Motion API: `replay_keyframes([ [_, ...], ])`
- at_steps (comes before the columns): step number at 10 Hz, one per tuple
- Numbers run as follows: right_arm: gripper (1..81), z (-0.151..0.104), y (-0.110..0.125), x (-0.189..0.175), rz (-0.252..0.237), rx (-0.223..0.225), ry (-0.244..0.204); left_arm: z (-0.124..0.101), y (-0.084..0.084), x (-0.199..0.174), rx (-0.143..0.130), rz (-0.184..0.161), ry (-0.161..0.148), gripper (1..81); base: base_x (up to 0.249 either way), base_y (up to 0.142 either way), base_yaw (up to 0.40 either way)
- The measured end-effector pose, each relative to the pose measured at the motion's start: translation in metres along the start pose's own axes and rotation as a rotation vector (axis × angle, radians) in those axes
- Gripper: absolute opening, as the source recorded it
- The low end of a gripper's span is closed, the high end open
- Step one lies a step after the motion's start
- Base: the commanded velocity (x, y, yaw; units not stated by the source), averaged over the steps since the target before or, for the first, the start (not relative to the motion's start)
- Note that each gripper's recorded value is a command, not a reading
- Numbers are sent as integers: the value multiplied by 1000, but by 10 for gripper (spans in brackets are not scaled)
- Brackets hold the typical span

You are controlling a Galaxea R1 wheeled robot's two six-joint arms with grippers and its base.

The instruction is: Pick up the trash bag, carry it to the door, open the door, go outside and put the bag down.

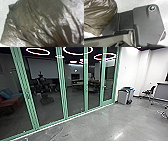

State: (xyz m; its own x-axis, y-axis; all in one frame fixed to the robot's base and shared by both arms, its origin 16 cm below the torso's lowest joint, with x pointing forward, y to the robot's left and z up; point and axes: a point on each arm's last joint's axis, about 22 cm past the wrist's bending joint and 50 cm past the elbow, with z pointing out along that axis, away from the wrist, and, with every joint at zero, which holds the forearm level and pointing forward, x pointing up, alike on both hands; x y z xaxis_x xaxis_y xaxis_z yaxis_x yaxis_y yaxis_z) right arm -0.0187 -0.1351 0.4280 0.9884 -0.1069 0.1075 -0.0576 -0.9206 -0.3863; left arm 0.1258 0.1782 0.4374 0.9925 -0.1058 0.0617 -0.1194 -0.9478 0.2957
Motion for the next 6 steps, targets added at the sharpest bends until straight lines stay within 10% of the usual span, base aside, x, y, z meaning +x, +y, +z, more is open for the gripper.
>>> replay_keyframes([
  [6, 811, 0, 0, 0, -4, 0, -3, 0, 0, 0, 0, -4, 4, 10, 98, -73, 0],
])
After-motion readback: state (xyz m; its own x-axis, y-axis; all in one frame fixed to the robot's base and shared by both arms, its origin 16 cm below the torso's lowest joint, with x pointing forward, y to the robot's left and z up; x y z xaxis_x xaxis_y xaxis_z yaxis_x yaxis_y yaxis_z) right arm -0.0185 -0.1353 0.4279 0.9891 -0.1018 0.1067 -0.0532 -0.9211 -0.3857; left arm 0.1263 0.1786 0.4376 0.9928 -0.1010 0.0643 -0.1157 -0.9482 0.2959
